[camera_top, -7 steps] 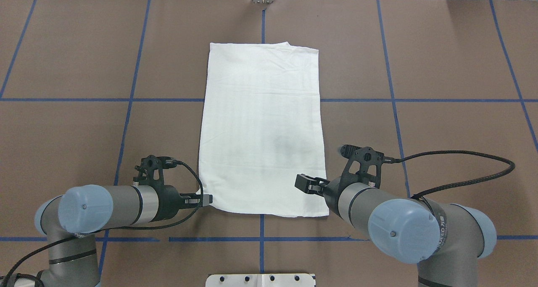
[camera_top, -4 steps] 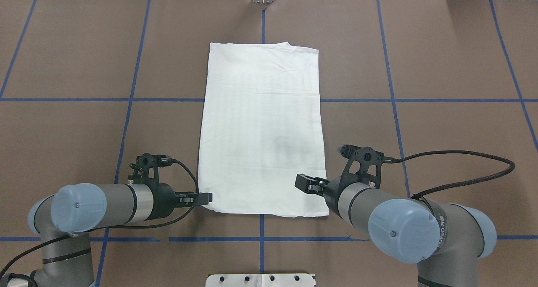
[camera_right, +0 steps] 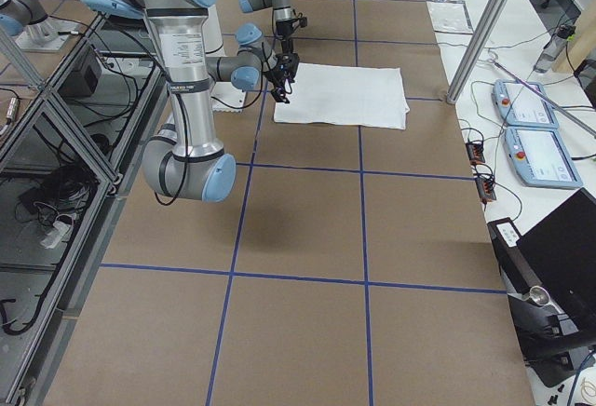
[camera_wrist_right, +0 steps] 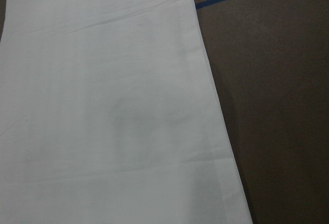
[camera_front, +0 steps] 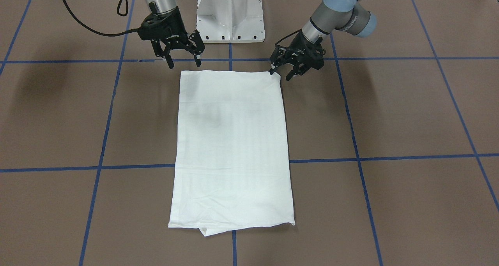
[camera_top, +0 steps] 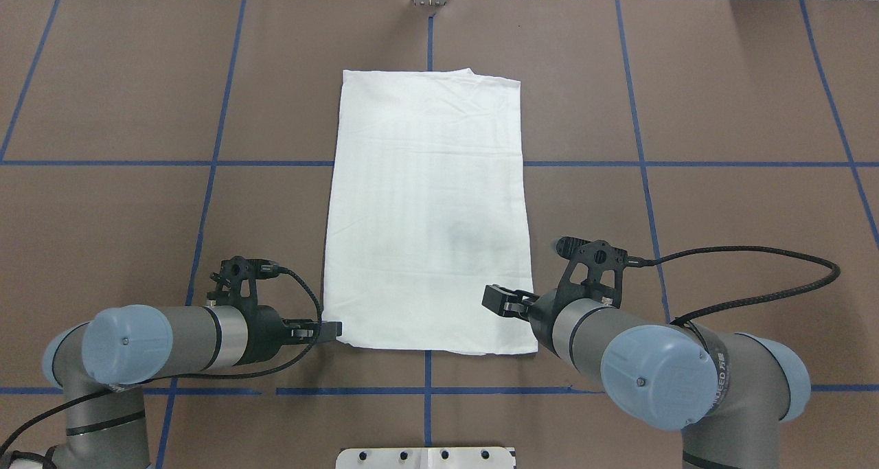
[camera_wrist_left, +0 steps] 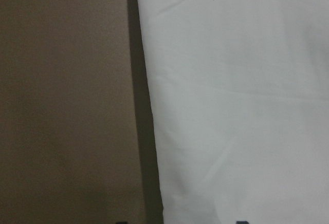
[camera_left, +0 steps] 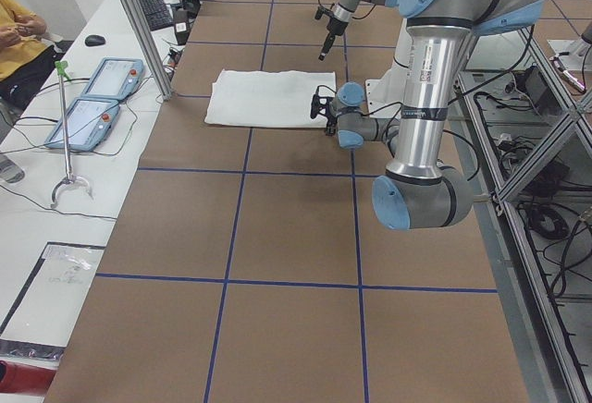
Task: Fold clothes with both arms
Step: 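Slide the right gripper under the shirt's near corner while the left gripper holds its corner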
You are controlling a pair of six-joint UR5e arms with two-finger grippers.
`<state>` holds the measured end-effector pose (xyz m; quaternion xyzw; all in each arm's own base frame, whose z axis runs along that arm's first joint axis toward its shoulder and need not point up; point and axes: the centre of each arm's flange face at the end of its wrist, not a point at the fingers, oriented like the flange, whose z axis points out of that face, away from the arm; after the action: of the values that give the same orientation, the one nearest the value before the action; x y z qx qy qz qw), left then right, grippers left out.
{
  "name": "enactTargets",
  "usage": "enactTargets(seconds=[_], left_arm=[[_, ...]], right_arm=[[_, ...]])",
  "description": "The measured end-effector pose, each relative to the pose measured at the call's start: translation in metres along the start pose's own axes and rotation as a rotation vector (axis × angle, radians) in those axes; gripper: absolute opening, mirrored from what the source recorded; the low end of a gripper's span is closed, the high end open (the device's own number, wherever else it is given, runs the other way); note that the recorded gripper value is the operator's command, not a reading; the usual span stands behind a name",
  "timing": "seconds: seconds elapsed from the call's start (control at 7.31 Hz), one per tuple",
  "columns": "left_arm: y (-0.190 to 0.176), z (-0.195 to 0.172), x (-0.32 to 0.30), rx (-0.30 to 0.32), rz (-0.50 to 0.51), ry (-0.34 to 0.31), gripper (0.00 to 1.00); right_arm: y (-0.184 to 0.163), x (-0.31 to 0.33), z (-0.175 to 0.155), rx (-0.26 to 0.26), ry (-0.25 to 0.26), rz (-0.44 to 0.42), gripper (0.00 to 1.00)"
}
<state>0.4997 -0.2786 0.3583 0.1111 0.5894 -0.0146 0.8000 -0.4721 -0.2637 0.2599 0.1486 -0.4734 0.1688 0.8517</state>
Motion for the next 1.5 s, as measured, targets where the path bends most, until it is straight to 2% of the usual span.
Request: enactTargets(seconds=[0.14, 0.27, 0.41, 0.55, 0.68, 0.96, 1.09, 1.5], left_arm=[[0.000, 0.003, 0.004, -0.001, 0.001, 0.005, 0.67], [0.000, 0.004, 0.006, -0.002, 0.002, 0.007, 0.60], [0.000, 0.007, 0.007, -0.002, 0.002, 0.007, 0.45], [-0.001, 0.011, 0.010, -0.001, 0.001, 0.008, 0.14], [-0.002, 0.014, 0.014, 0.000, 0.000, 0.011, 0.00], [-0.004, 0.013, 0.017, 0.003, -0.002, 0.017, 0.00], [-0.005, 0.012, 0.018, 0.006, -0.002, 0.021, 0.00], [-0.008, 0.009, 0.020, 0.012, -0.003, 0.025, 0.00]], right_arm=[[0.000, 0.000, 0.000, -0.001, 0.000, 0.000, 1.00], [0.000, 0.000, 0.000, -0.001, 0.000, -0.001, 1.00], [0.001, 0.000, 0.000, -0.002, 0.000, -0.001, 1.00], [0.001, 0.000, 0.000, -0.001, 0.000, -0.001, 1.00], [0.001, 0.000, 0.000, -0.001, 0.000, -0.001, 1.00], [0.002, 0.001, 0.003, 0.000, 0.006, 0.017, 0.97], [0.005, 0.001, 0.007, -0.003, 0.014, 0.077, 0.93], [0.041, -0.001, 0.034, -0.033, 0.064, 0.363, 0.87]])
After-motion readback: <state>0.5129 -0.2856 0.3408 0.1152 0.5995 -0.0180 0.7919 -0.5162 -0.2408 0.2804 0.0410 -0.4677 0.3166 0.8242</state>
